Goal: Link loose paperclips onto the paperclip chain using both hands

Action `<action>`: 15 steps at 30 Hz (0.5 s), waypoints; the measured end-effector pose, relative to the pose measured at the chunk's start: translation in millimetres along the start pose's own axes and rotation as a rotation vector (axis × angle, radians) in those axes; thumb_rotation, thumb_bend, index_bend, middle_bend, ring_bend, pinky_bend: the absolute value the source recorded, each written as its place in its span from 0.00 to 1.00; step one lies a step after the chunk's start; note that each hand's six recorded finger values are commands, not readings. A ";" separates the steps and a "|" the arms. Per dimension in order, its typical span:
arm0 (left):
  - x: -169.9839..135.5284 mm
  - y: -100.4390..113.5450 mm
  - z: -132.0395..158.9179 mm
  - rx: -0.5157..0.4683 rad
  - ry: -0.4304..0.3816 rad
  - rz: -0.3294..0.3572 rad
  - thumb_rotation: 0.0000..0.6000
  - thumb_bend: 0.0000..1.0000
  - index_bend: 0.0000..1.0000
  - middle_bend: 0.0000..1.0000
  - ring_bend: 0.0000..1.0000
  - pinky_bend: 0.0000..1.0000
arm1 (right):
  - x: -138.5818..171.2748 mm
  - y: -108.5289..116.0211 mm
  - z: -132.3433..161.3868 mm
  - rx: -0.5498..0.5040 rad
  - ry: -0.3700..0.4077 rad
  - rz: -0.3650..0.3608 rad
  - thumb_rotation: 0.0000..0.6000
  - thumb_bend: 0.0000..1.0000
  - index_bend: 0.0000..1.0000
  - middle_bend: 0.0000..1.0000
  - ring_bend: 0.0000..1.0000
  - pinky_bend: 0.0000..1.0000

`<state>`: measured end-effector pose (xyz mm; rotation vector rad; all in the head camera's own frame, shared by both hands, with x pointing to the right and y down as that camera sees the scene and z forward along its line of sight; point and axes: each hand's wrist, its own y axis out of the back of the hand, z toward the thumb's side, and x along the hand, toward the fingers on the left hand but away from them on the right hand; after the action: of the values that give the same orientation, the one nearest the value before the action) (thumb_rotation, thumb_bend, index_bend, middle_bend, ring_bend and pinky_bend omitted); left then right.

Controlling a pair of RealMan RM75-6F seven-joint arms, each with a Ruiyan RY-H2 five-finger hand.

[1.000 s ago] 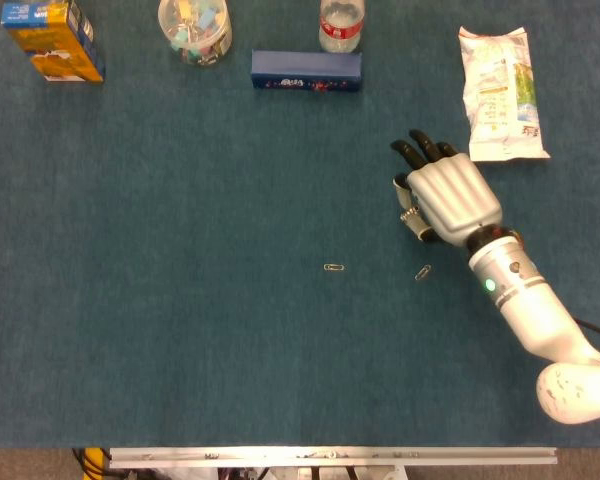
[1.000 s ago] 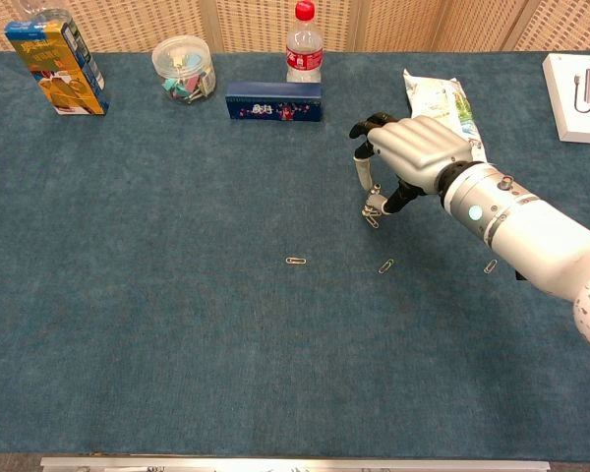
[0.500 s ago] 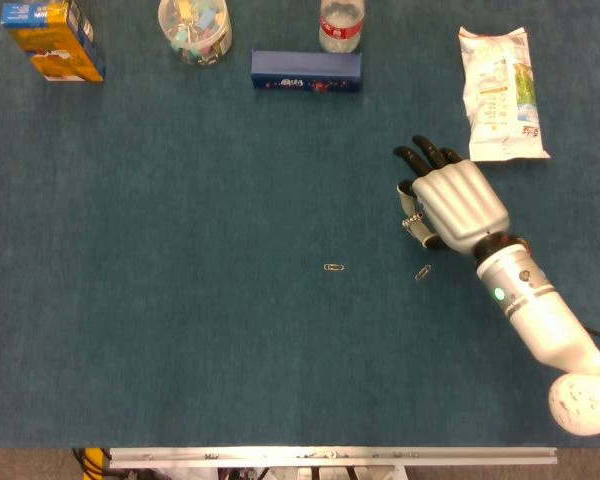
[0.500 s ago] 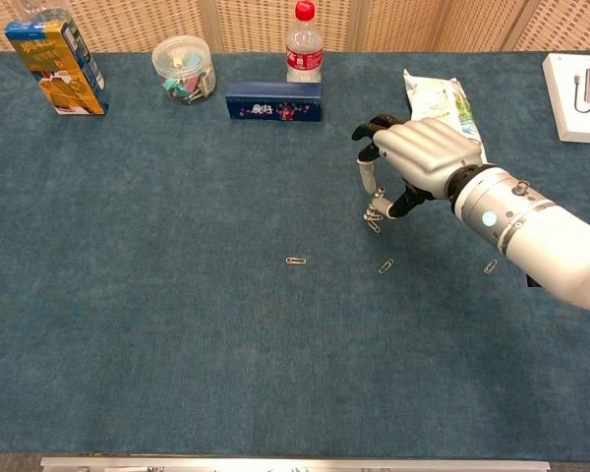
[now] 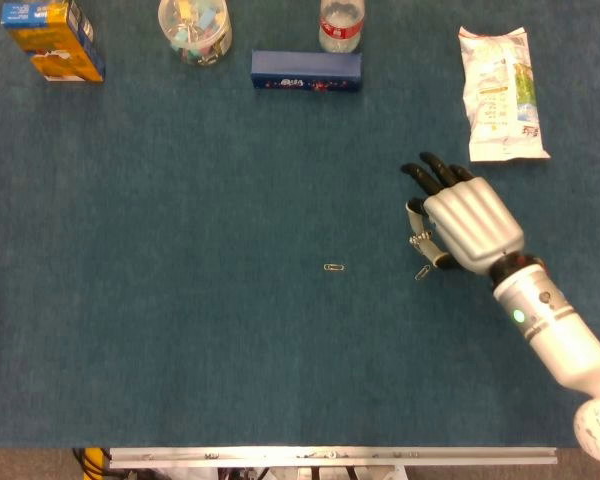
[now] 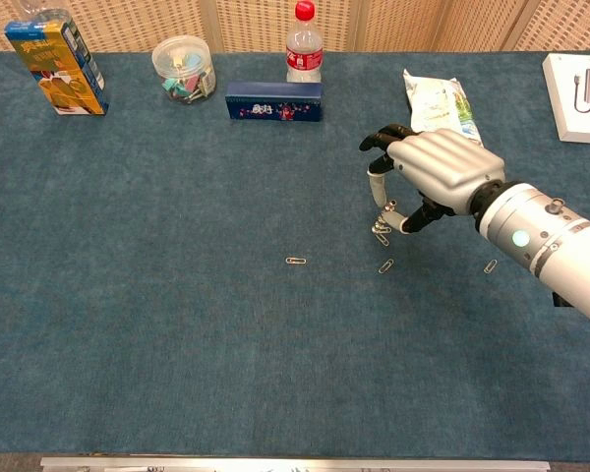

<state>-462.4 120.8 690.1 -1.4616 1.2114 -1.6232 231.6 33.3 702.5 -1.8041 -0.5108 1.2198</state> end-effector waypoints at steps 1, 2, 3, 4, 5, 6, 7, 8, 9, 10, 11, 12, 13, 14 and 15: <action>-0.3 -0.1 0.8 0.001 0.000 0.000 1.00 0.27 0.35 0.10 0.05 0.01 | 2.0 -0.5 -0.2 -0.001 0.001 0.001 1.00 0.32 0.57 0.14 0.05 0.21; -0.7 -0.2 1.9 0.002 -0.001 0.001 1.00 0.27 0.35 0.10 0.05 0.01 | 4.0 -0.9 -0.3 -0.002 0.002 0.001 1.00 0.32 0.57 0.14 0.05 0.21; -1.1 -0.2 2.7 0.002 -0.001 0.002 1.00 0.27 0.35 0.10 0.05 0.01 | 6.7 -1.5 -0.4 -0.005 0.004 0.002 1.00 0.32 0.57 0.14 0.05 0.21; -1.5 -0.2 3.5 0.003 -0.001 0.002 1.00 0.27 0.35 0.10 0.05 0.01 | 8.8 -2.0 -0.6 -0.007 0.005 0.003 1.00 0.32 0.57 0.14 0.05 0.21; -2.0 -0.4 4.2 0.004 -0.001 0.003 1.00 0.27 0.35 0.10 0.05 0.01 | 10.9 -2.6 -0.8 -0.010 0.005 0.004 1.00 0.32 0.57 0.14 0.05 0.21; -2.3 -0.3 4.6 0.004 0.000 0.003 1.00 0.27 0.35 0.10 0.05 0.01 | 13.5 -3.8 -1.2 -0.014 0.005 0.006 1.00 0.32 0.57 0.14 0.05 0.21; -2.6 -0.3 5.1 0.003 0.000 0.004 1.00 0.27 0.35 0.10 0.05 0.01 | 15.3 -4.8 -1.6 -0.018 0.005 0.008 1.00 0.32 0.57 0.14 0.05 0.21; -2.8 -0.3 6.1 0.001 0.000 0.004 1.00 0.27 0.35 0.10 0.05 0.01 | 16.8 -5.7 -2.0 -0.020 0.004 0.010 1.00 0.32 0.57 0.14 0.05 0.21; -3.0 -0.3 7.0 0.000 0.000 0.004 1.00 0.27 0.35 0.10 0.05 0.01 | 18.5 -7.1 -2.7 -0.024 0.002 0.013 1.00 0.32 0.57 0.14 0.05 0.21; -3.1 -0.3 7.8 -0.001 -0.001 0.005 1.00 0.27 0.35 0.10 0.05 0.01 | 19.6 -8.2 -3.1 -0.026 0.001 0.015 1.00 0.32 0.57 0.14 0.05 0.21; -3.1 -0.3 8.9 -0.002 -0.002 0.006 1.00 0.27 0.35 0.10 0.05 0.01 | 20.5 -9.3 -3.5 -0.028 0.000 0.018 1.00 0.32 0.57 0.14 0.05 0.21; -3.3 -0.5 9.3 -0.003 -0.002 0.006 1.00 0.27 0.35 0.10 0.05 0.01 | 21.6 -10.7 -4.0 -0.031 -0.002 0.021 1.00 0.32 0.57 0.14 0.05 0.21; -3.6 -0.7 9.5 -0.003 -0.002 0.005 1.00 0.27 0.35 0.10 0.05 0.01 | 22.3 -11.8 -4.3 -0.033 -0.004 0.023 1.00 0.32 0.57 0.14 0.05 0.21; -3.7 -1.1 9.4 -0.003 -0.001 0.005 1.00 0.27 0.35 0.10 0.05 0.01 | 23.0 -12.9 -4.5 -0.036 -0.005 0.026 1.00 0.32 0.57 0.14 0.05 0.21; -3.7 -1.3 9.0 -0.002 0.000 0.005 1.00 0.27 0.35 0.10 0.05 0.01 | 23.6 -14.4 -4.8 -0.040 -0.007 0.030 1.00 0.32 0.57 0.14 0.05 0.21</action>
<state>-452.8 122.7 689.5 -1.4585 1.2169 -1.6188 248.1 56.1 702.6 -1.8483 -0.5168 1.2447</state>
